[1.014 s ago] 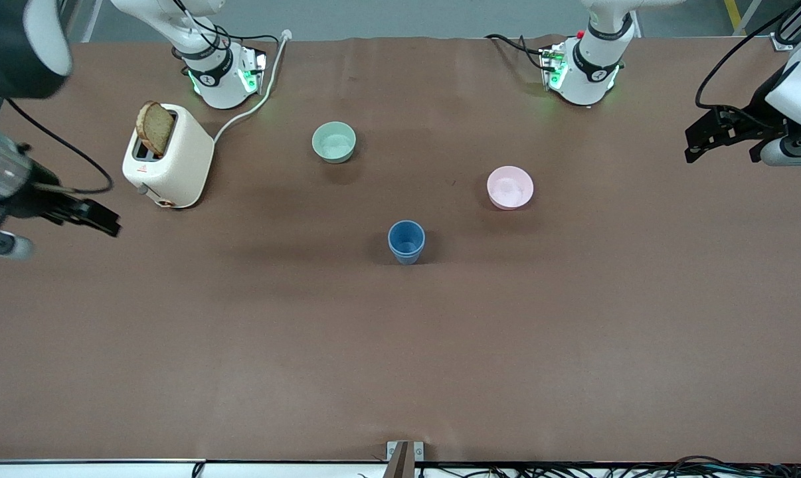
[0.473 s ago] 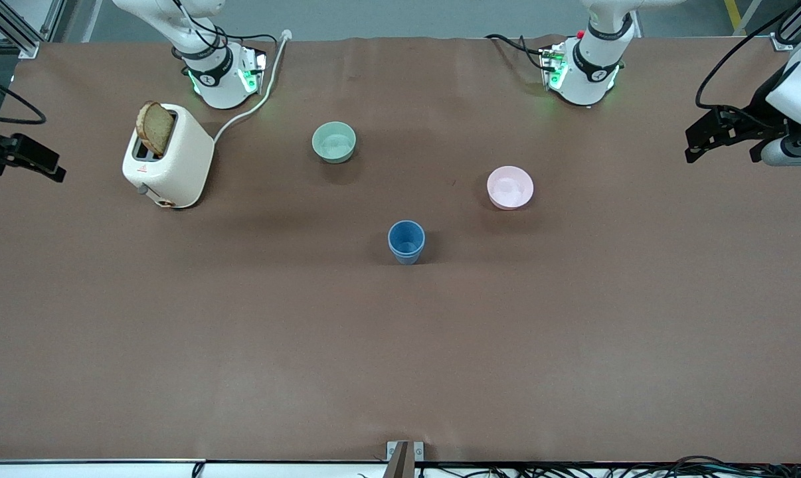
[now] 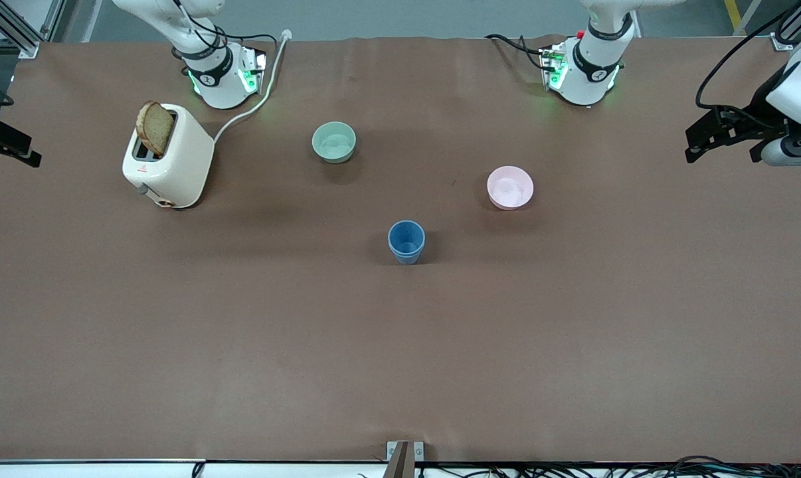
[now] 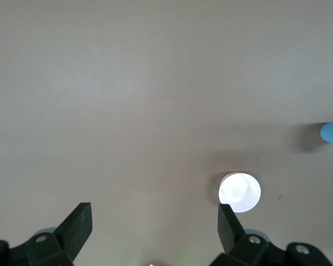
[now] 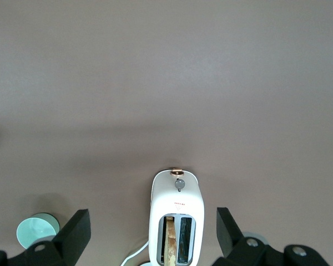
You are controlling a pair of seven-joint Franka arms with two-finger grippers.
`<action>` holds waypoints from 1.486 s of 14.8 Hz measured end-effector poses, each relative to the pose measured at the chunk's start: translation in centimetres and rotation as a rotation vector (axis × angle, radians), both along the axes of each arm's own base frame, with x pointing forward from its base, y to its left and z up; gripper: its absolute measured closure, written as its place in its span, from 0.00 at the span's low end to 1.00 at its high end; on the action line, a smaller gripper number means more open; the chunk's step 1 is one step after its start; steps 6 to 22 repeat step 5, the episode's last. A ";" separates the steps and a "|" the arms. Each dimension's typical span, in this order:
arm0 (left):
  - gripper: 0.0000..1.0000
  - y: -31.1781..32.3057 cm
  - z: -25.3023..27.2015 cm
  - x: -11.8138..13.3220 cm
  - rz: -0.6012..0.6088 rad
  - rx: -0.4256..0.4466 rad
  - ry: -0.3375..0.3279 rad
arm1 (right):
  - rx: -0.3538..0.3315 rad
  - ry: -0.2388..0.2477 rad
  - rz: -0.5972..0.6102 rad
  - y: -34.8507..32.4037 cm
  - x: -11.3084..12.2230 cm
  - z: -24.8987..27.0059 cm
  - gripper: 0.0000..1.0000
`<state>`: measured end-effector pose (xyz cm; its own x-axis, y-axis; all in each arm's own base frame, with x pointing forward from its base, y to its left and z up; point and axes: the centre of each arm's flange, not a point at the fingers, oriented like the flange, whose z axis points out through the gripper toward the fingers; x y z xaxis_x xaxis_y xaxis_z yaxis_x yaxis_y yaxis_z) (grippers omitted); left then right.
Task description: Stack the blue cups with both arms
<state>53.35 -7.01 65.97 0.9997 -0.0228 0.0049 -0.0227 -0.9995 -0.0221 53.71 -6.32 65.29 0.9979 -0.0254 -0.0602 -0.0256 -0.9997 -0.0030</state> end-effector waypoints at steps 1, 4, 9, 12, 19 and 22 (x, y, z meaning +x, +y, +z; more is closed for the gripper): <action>0.00 0.0 0.0 0.0 0.000 0.000 0.000 | 0.000 0.000 0.002 0.1 0.0 0.0 0.00; 0.00 0.0 0.0 0.0 0.000 0.000 0.000 | 0.000 0.000 0.008 0.3 0.0 0.0 0.00; 0.00 0.0 0.0 0.0 0.000 0.000 0.000 | 0.000 -0.002 0.009 0.4 0.1 0.0 0.00; 0.00 0.0 0.0 0.0 0.000 0.000 0.000 | 0.000 -0.002 0.009 0.4 0.1 0.0 0.00; 0.00 0.0 0.0 0.0 0.000 0.000 0.000 | 0.000 -0.002 0.009 0.4 0.1 0.0 0.00; 0.00 0.0 0.0 0.0 0.000 0.000 0.000 | 0.000 -0.002 0.009 0.4 0.1 0.0 0.00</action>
